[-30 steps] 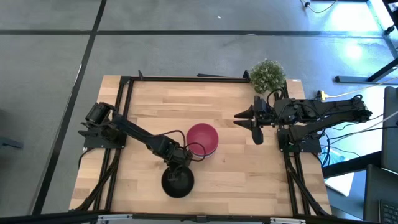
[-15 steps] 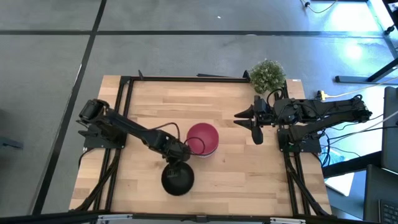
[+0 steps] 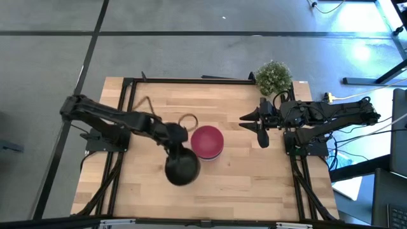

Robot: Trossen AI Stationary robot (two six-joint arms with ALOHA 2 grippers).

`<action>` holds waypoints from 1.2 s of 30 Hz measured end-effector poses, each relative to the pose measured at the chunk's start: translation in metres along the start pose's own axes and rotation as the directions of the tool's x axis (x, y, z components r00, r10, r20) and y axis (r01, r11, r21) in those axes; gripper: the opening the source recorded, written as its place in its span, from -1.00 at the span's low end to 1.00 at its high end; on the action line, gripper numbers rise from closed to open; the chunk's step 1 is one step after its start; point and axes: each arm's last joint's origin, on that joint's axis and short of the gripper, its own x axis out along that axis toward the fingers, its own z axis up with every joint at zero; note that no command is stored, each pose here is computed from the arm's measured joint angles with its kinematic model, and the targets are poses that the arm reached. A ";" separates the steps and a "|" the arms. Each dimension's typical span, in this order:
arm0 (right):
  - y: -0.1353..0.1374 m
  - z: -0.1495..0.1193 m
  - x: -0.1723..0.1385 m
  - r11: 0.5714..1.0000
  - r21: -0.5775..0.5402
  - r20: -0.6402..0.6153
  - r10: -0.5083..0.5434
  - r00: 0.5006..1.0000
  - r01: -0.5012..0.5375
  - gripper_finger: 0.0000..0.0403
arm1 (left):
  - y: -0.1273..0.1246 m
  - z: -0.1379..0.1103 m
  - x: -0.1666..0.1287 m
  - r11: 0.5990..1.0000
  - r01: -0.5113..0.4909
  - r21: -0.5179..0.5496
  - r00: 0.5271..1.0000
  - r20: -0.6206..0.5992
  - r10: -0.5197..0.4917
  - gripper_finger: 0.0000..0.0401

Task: Nest bowls inside each other
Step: Stack the black bowl on top of the pink bowl

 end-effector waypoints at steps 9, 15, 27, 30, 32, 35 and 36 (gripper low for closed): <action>0.000 0.000 0.000 1.000 0.000 -0.001 -0.003 1.000 0.003 -0.38 | 0.027 0.018 -0.044 0.998 -0.023 -0.053 0.986 0.166 0.031 -0.99; -0.001 0.000 0.000 1.000 -0.001 -0.001 -0.003 1.000 0.003 -0.38 | 0.032 0.054 -0.060 0.998 -0.065 0.009 0.987 0.149 0.063 -0.99; -0.001 -0.002 0.000 1.000 -0.013 -0.020 -0.009 1.000 0.009 -0.38 | 0.048 0.114 -0.071 0.994 -0.106 0.028 0.990 -0.096 0.108 -0.99; -0.001 -0.002 0.000 1.000 -0.016 -0.019 -0.009 1.000 0.009 -0.38 | 0.055 0.118 -0.056 0.997 -0.081 0.020 0.983 -0.165 0.083 -0.99; -0.001 -0.002 0.000 1.000 -0.017 -0.019 -0.009 1.000 0.009 -0.38 | 0.059 0.119 -0.044 0.996 -0.092 0.014 0.975 -0.203 0.093 -0.99; -0.001 -0.002 0.000 1.000 -0.029 -0.019 -0.009 1.000 0.009 -0.38 | 0.066 0.119 -0.023 0.995 -0.103 0.016 0.957 -0.271 0.104 -0.99; -0.001 -0.002 0.000 0.999 -0.032 -0.020 -0.009 1.000 0.008 -0.38 | 0.067 0.120 -0.017 0.994 -0.108 0.021 0.954 -0.280 0.109 -0.99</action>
